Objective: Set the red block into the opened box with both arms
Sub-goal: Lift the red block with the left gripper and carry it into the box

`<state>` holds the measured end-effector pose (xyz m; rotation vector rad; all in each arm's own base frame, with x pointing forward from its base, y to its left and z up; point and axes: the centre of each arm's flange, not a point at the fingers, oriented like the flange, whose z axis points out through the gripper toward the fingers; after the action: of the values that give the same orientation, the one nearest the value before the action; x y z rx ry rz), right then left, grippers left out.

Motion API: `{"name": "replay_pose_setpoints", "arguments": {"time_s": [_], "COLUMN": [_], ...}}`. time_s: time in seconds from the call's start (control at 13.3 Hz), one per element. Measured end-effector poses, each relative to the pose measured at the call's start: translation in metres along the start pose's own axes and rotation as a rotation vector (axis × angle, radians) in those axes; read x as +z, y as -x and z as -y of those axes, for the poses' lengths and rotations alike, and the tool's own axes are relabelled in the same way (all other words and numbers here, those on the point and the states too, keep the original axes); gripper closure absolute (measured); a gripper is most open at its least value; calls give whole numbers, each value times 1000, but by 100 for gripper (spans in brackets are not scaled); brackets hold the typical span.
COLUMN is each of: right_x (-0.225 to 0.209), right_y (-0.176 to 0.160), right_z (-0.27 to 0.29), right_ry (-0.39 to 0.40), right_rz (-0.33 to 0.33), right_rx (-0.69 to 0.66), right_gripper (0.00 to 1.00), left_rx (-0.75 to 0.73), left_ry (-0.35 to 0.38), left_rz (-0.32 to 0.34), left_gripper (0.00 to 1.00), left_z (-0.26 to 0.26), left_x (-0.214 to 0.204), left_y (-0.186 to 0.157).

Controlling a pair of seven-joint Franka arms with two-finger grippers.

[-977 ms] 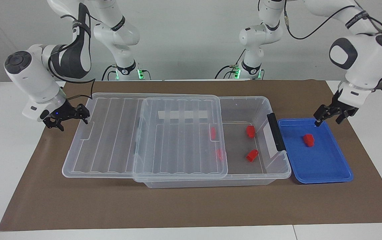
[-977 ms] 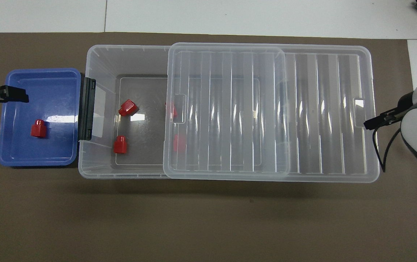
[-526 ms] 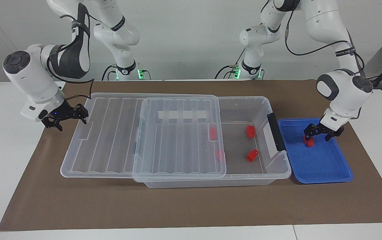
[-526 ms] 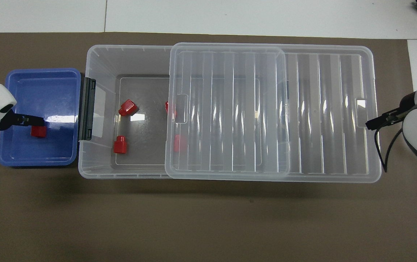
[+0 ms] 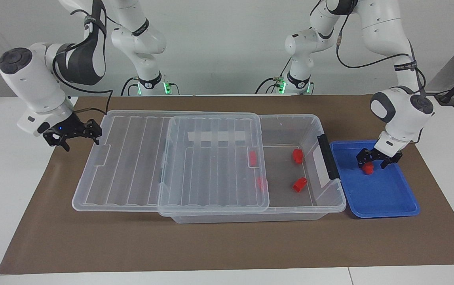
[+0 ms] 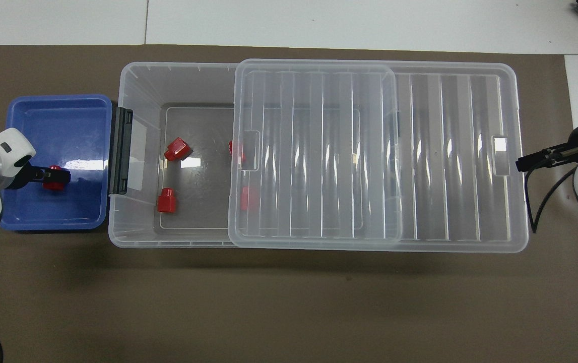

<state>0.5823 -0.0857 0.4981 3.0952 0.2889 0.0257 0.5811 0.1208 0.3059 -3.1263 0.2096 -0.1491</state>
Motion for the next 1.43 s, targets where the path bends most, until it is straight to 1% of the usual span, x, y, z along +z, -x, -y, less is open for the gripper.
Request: {"name": "replay_pose_setpoints", "arguments": {"time_s": [0.08,0.23,0.38,0.53,0.6,0.68,0.83,0.9,1.05,1.13,1.28,1.43], "right_x": [-7,-18,-25,-35,-43,-53,-78,-89,-106,-110,-117,-127], "right_y": [0,-5,-13,-17,-17,-16,-13,-11,-7,-6,0,9], "right_z": [5,30,68,100,110,115,119,119,118,119,122,124], "right_ry": [3,6,3,-1,-2,-2,-2,-1,-1,0,1,3], "right_rz": [-11,-29,-43,-57,-51,-41,-31,-26,-20,-12,-4,1], "right_rx": [40,126,210,270,299,320,330,332,344,360,364,363], "right_gripper": [0,0,0,0,0,0,0,0,0,0,0,0], "left_rx": [0,0,-11,-127,-200,-258,-356,-428,-599,-683,-803,-822], "left_ry": [1,3,10,15,20,26,42,75,184,224,243,235], "left_rz": [4,9,26,37,52,72,104,105,94,92,99,120], "left_gripper": [11,41,66,66,66,66,66,66,66,66,66,66], "left_z": [0,-1,-1,-2,-3,-6,-25,-41,-82,-107,-174,-241], "left_x": [2,2,3,-5,-17,-38,-98,-128,-170,-185,-205,-210], "left_y": [1,2,4,0,-8,-20,-49,-60,-76,-83,-95,-95]}}
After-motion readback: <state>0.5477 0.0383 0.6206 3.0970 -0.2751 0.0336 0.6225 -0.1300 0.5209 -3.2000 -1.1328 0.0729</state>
